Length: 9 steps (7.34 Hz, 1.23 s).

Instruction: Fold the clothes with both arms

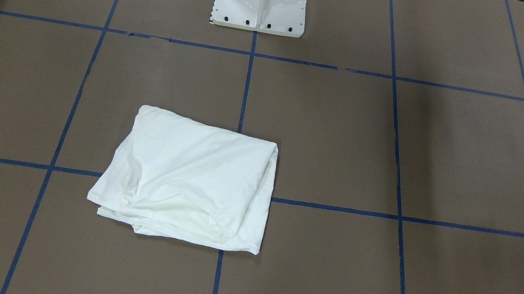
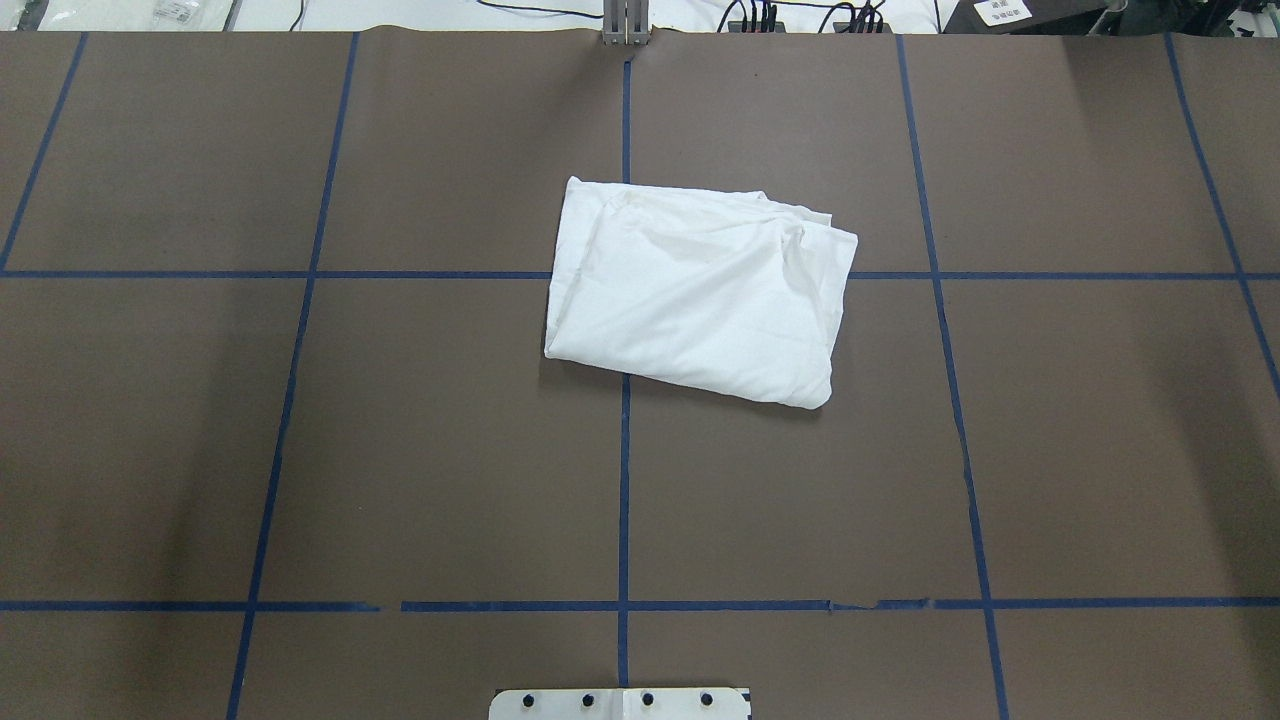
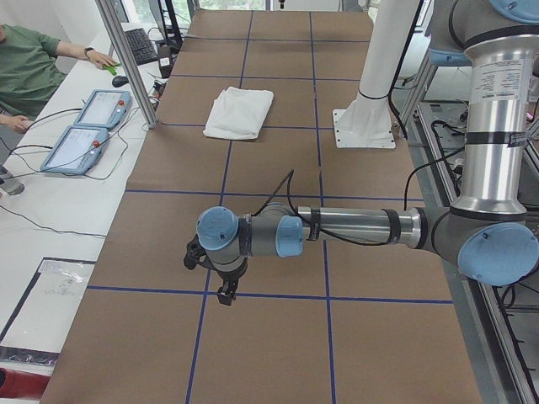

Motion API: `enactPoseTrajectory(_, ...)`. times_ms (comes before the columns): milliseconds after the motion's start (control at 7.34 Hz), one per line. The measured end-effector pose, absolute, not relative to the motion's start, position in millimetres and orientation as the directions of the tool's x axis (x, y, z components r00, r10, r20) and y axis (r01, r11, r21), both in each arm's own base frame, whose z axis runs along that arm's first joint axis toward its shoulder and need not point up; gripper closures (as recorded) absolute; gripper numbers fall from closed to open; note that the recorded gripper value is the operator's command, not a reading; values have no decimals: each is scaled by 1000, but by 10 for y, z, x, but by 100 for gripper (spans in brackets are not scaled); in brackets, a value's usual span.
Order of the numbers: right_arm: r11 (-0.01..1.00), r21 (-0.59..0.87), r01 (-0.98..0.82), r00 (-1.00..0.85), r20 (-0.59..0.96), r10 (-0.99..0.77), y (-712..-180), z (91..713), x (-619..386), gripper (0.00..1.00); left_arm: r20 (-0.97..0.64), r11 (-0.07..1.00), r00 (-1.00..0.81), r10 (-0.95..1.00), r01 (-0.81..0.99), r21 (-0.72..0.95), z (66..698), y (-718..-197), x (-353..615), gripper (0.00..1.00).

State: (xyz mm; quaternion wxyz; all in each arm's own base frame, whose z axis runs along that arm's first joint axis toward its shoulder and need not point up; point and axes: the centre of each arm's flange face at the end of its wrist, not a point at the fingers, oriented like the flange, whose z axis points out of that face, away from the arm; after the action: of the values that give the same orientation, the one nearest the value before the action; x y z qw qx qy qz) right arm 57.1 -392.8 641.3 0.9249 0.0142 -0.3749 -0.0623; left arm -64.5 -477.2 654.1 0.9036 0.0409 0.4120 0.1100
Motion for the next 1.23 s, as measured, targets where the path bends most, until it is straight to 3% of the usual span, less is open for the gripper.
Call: enactPoseTrajectory(1226, 991, 80, 104, 713, 689, -130, -3905, 6371, 573, 0, -738, 985, 653, 172, -121, 122, 6505, -4767, -658, 0)
